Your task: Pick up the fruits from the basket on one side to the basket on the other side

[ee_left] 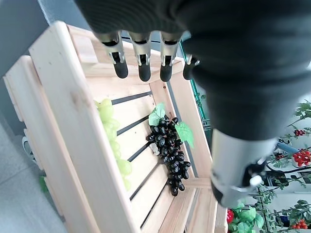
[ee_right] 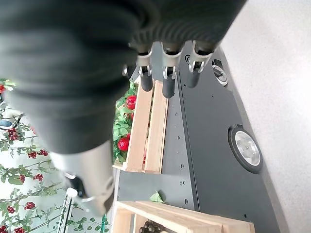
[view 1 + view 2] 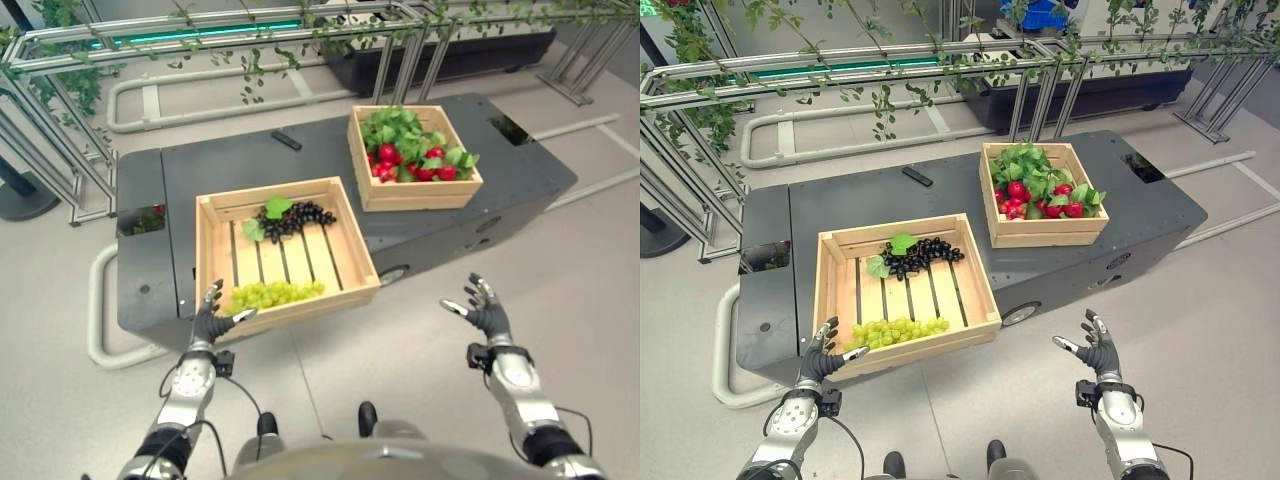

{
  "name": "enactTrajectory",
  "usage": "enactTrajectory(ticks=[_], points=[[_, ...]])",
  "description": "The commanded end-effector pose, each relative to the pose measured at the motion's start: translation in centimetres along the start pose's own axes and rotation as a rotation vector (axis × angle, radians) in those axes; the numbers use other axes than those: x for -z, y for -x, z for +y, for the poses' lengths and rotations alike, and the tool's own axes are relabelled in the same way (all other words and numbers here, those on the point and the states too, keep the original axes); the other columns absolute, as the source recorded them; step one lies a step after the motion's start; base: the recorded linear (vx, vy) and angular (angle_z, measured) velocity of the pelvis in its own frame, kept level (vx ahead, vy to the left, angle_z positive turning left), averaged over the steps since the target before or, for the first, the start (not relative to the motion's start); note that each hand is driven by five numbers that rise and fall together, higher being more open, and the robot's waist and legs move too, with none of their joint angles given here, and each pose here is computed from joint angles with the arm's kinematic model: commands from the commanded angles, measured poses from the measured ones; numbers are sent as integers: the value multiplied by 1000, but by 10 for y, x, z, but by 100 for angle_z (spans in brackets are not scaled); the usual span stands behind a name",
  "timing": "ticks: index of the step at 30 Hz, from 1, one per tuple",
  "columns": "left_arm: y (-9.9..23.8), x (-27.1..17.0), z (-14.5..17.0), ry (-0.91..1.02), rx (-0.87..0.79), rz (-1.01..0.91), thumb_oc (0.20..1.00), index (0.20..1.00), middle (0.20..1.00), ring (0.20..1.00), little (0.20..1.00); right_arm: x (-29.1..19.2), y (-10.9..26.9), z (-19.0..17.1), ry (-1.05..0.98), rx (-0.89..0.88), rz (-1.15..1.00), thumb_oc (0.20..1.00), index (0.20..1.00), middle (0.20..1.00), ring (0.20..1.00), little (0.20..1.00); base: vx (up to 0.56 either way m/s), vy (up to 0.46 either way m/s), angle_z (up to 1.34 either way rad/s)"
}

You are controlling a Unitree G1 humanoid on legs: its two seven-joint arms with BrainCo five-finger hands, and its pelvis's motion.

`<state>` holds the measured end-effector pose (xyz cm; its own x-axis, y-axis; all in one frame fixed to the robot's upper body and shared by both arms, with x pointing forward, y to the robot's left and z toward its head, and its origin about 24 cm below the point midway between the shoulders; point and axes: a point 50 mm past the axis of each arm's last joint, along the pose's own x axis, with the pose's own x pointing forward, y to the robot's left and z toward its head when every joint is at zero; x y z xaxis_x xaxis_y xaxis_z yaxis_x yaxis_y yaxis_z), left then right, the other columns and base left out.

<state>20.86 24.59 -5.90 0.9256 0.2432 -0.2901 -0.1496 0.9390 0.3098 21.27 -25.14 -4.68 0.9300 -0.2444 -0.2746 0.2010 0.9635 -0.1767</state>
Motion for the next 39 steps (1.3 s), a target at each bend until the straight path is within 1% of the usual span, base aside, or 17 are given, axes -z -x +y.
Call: enactTrajectory(ticks=[1,6,7,9,14,16,21,24,27,30,31,32,35,37,38,39], points=[[-8,-31,15,0,-26,-157,1000,1000,1000,1000,1000,-41,-12,-4,-10,-2,-179,1000,1000,1000,1000,1000,50,127,6],[-7,-34,15,-19,-4,-175,1000,1000,1000,1000,1000,-47,-9,-12,-5,4,-210,1000,1000,1000,1000,1000,54,149,21],[-7,-37,16,-38,14,-189,1000,1000,1000,1000,1000,-52,-8,-14,37,-19,-232,1000,1000,1000,1000,1000,31,166,32],[-7,-39,20,-59,10,-198,1000,1000,1000,1000,1000,-61,-11,-15,37,-28,-263,1000,1000,1000,1000,1000,45,143,42],[-16,-51,24,-42,-3,-232,1000,1000,1000,1000,1000,-95,-21,-23,90,-47,-369,1000,1000,1000,1000,1000,64,-15,56],[-20,-58,25,-40,-2,-257,1000,1000,1000,1000,1000,-115,-21,-28,151,-59,-439,1000,1000,1000,1000,1000,35,-125,80],[-22,-60,20,-18,2,-258,1000,1000,1000,1000,1000,-150,-26,-38,240,-58,-537,1000,1000,1000,1000,1000,57,-183,79],[-24,-67,16,-33,33,-281,1000,1000,1000,1000,1000,-174,-30,-41,309,-72,-599,1000,1000,1000,1000,1000,10,-216,40],[-25,-68,14,-19,43,-278,1000,1000,1000,1000,1000,-204,-36,-42,444,-106,-649,1000,1000,1000,1000,1000,19,-202,41],[-25,-70,13,-30,63,-286,1000,1000,1000,1000,1000,-249,-39,-39,640,-157,-721,1000,1000,1000,1000,1000,-44,-172,34],[-25,-70,13,-28,61,-286,1000,1000,1000,1000,1000,-250,-39,-39,641,-160,-723,1000,1000,1000,1000,1000,-62,-142,33],[-25,-67,12,-21,61,-276,1000,1000,1000,1000,1000,-270,-42,-37,724,-154,-748,1000,1000,1000,1000,1000,-59,-108,31],[-29,-69,14,-21,46,-271,1000,1000,1000,1000,1000,-305,-41,-33,849,-137,-810,1000,1000,1000,1000,1000,-115,-90,50],[-36,-75,16,-23,25,-273,1000,1000,1000,1000,1000,-319,-39,-29,961,-128,-825,1000,1000,1000,1000,1000,-135,10,88],[-36,-75,16,-22,24,-274,1000,1000,1000,1000,1000,-319,-39,-28,962,-129,-827,1000,1000,1000,1000,1000,-104,18,85],[-38,-80,22,-27,-5,-286,1000,1000,1000,1000,1000,-325,-39,-19,976,-155,-844,1000,1000,1000,1000,1000,-44,-8,48]])
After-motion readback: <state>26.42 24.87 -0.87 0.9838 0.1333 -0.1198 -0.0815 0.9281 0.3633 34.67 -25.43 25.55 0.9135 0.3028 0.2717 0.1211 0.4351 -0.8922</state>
